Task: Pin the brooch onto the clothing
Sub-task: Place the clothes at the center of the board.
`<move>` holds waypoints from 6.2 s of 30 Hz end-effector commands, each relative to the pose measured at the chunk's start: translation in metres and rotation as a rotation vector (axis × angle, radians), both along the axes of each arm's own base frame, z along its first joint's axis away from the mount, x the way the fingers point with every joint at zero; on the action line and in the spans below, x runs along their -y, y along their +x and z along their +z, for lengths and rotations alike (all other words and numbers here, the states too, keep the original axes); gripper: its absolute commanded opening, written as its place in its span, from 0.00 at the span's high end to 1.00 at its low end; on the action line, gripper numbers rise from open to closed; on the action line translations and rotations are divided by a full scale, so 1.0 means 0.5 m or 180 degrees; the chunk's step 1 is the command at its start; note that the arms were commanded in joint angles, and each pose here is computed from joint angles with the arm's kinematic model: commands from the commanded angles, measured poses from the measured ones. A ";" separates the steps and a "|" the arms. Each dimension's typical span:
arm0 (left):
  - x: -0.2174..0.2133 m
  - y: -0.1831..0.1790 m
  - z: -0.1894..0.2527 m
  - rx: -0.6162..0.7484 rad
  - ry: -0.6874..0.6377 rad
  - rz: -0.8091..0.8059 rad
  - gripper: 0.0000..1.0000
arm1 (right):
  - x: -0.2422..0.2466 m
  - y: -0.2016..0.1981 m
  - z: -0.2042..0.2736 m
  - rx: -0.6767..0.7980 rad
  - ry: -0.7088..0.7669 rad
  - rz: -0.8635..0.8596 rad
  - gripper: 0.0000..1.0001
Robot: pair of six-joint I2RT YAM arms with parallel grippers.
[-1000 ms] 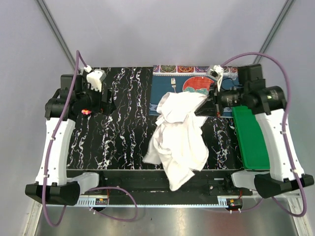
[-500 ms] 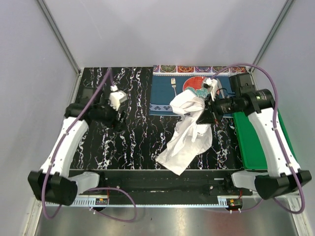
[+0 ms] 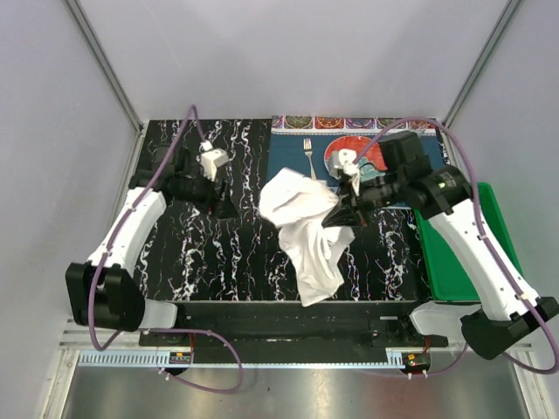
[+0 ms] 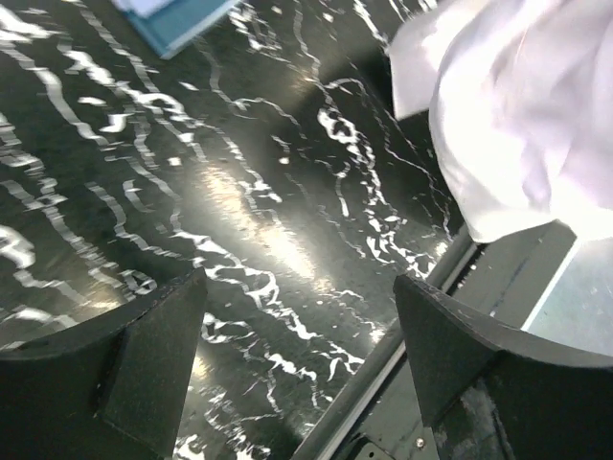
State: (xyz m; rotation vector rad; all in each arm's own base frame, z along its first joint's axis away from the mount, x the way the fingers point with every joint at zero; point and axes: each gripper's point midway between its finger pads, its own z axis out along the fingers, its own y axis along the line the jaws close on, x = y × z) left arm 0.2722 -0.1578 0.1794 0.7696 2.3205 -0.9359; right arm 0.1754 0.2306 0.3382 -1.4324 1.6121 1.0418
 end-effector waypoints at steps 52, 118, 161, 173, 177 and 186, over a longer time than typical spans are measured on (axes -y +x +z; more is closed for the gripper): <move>0.419 0.138 -0.219 0.2741 0.1361 -0.3246 0.40 | 0.369 0.045 -0.343 -0.0739 -0.1925 -0.1427 0.08; -0.320 0.058 0.234 0.1490 0.1627 0.1506 1.00 | 0.510 0.073 -0.141 0.0913 -0.2571 -0.2828 1.00; -0.133 -0.207 -0.090 0.1840 0.1402 -0.1978 0.16 | 0.828 0.116 -0.277 -0.0357 -0.3688 -0.3589 1.00; -0.061 -0.185 -0.223 0.2579 0.1868 -0.2858 0.23 | 0.885 0.085 -0.267 -0.0529 -0.3693 -0.3778 1.00; -0.055 -0.171 -0.255 0.2530 0.1994 -0.2902 0.37 | 0.882 0.080 -0.265 -0.0533 -0.3677 -0.3774 1.00; 0.018 -0.216 -0.149 0.2825 0.1259 -0.2854 1.00 | 0.898 0.076 -0.254 -0.0564 -0.3662 -0.3814 1.00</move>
